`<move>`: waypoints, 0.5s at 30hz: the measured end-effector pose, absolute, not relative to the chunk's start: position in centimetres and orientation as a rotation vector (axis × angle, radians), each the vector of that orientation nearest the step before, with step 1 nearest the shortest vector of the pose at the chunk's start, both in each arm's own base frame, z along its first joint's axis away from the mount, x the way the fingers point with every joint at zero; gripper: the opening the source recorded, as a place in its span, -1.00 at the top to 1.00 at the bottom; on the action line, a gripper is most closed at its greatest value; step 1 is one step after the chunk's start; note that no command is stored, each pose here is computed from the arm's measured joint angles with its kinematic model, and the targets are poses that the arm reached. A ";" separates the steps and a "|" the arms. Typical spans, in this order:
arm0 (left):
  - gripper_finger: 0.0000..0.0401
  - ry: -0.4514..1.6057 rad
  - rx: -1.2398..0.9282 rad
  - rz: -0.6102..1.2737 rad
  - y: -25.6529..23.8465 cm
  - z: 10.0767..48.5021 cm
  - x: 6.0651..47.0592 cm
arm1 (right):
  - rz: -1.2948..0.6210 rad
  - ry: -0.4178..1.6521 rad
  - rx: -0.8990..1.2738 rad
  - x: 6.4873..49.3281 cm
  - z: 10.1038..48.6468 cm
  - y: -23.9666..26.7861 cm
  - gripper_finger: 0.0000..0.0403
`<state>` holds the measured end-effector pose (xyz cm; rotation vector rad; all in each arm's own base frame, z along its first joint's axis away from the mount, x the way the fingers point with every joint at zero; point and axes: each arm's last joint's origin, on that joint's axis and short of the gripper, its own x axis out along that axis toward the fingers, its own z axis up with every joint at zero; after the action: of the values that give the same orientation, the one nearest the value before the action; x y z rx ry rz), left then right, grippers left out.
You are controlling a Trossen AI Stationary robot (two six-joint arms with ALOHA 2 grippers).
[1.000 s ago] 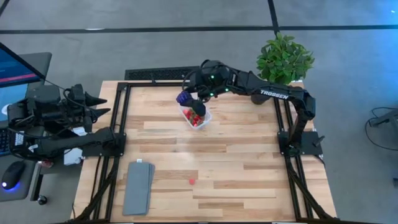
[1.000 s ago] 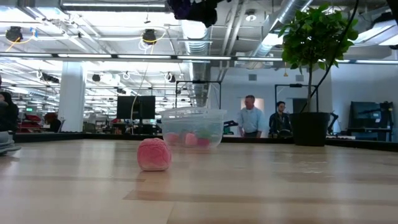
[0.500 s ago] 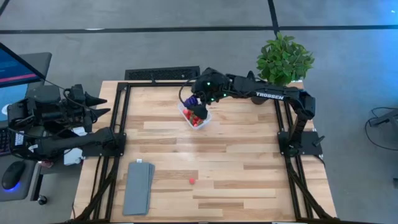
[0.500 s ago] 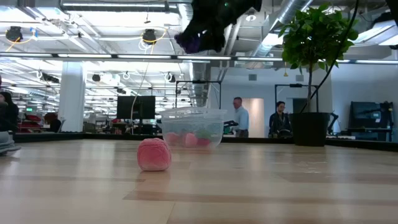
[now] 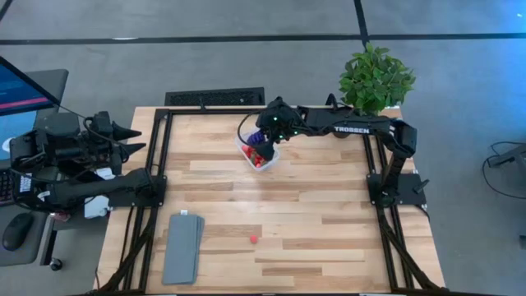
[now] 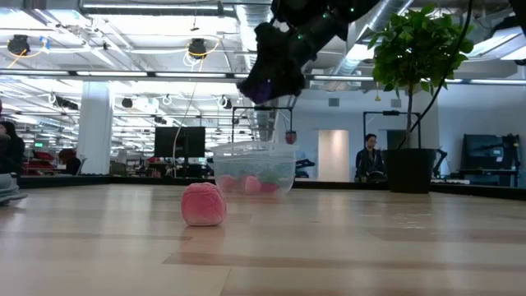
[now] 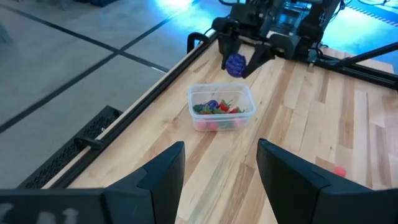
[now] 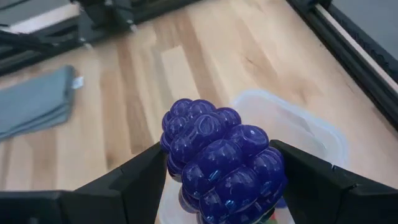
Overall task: Pick and placing Produce into tupperware
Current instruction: Put the grapes into the transparent container
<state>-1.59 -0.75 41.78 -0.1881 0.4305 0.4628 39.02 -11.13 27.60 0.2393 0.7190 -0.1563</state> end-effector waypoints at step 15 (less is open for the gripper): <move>0.05 0.411 -0.184 0.462 -0.7 41.9 -1.5 | -0.272 0.670 0.235 39.6 25.5 -11.6 -0.50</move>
<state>-1.50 -0.71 41.94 -0.1841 0.4111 0.4619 39.63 -11.56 25.49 0.2351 0.6699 -0.2716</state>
